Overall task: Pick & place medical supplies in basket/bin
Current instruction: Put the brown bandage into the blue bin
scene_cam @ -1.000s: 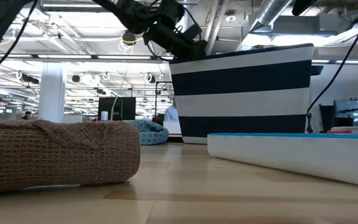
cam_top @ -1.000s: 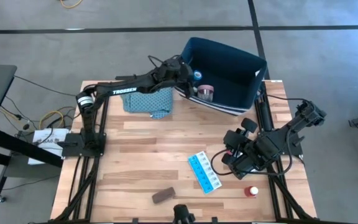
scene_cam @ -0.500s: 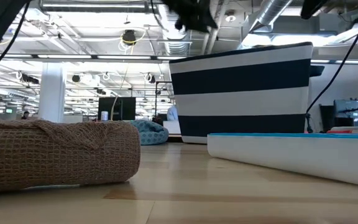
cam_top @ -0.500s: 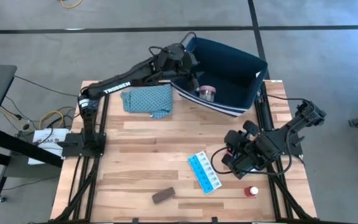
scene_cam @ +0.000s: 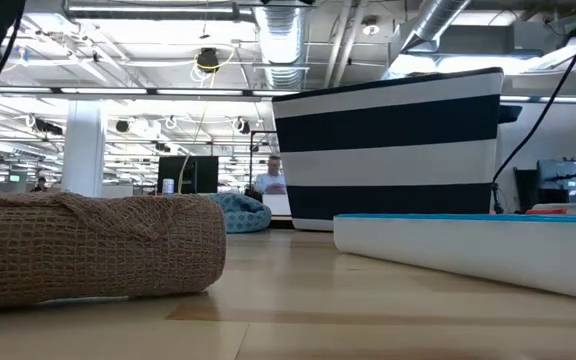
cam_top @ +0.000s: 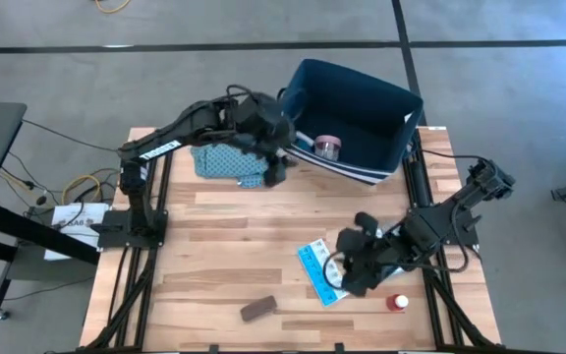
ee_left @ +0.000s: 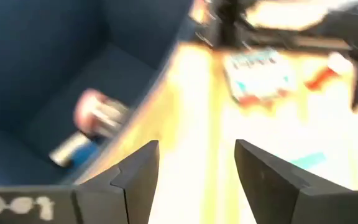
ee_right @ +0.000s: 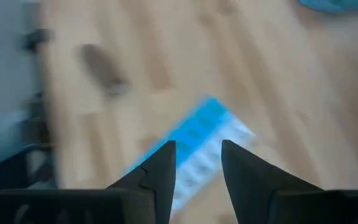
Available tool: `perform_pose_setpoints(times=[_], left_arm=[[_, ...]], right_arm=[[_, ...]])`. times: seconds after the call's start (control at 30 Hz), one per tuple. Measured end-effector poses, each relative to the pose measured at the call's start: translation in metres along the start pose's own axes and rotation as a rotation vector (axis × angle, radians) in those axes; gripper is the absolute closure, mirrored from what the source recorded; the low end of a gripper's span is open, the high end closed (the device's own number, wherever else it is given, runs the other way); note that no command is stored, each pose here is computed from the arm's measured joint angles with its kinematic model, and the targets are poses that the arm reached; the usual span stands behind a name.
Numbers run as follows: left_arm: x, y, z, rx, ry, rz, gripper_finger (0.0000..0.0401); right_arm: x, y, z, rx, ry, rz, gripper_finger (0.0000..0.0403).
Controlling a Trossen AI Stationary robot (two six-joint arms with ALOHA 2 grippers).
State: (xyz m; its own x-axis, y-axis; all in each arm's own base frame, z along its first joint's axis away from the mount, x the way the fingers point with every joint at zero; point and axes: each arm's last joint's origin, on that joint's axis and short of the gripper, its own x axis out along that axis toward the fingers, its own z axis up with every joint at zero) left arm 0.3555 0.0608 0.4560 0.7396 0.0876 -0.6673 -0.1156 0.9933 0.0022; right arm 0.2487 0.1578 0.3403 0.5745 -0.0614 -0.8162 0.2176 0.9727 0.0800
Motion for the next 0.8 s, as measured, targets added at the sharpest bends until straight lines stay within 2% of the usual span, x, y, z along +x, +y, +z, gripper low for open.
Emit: perform_pose_setpoints(times=[0.13,0.23,0.37,0.47,0.53,0.6,0.7,0.8], left_arm=[[-0.013,-0.030,-0.021,-0.023,0.198,-0.126,0.0211],[-0.012,-0.068,-0.038,0.027,0.359,-0.194,0.0217],[-0.001,-0.131,-0.067,0.098,0.506,-0.173,0.0219],[0.007,-0.187,-0.101,0.203,0.586,-0.143,0.0219],[0.011,-0.220,-0.130,0.315,0.615,-0.123,0.0219],[0.018,-0.248,-0.159,0.362,0.614,-0.124,0.0219],[0.030,-0.280,-0.186,0.259,0.528,-0.147,0.0219],[0.040,-0.307,-0.201,0.118,0.393,-0.242,0.0219]], right_arm=[[-0.003,0.009,-0.002,-0.044,-0.007,0.070,0.0262],[-0.005,0.014,-0.007,-0.062,0.012,0.101,0.0245],[-0.002,0.019,-0.010,-0.082,0.032,0.107,0.0221],[0.001,0.021,-0.014,-0.090,0.059,0.087,0.0206],[0.003,0.022,-0.016,-0.095,0.072,0.076,0.0198],[0.006,0.024,-0.019,-0.100,0.094,0.068,0.0192],[0.008,0.026,-0.021,-0.070,0.105,0.064,0.0187],[0.010,0.031,-0.021,0.010,0.094,0.070,0.0186]])
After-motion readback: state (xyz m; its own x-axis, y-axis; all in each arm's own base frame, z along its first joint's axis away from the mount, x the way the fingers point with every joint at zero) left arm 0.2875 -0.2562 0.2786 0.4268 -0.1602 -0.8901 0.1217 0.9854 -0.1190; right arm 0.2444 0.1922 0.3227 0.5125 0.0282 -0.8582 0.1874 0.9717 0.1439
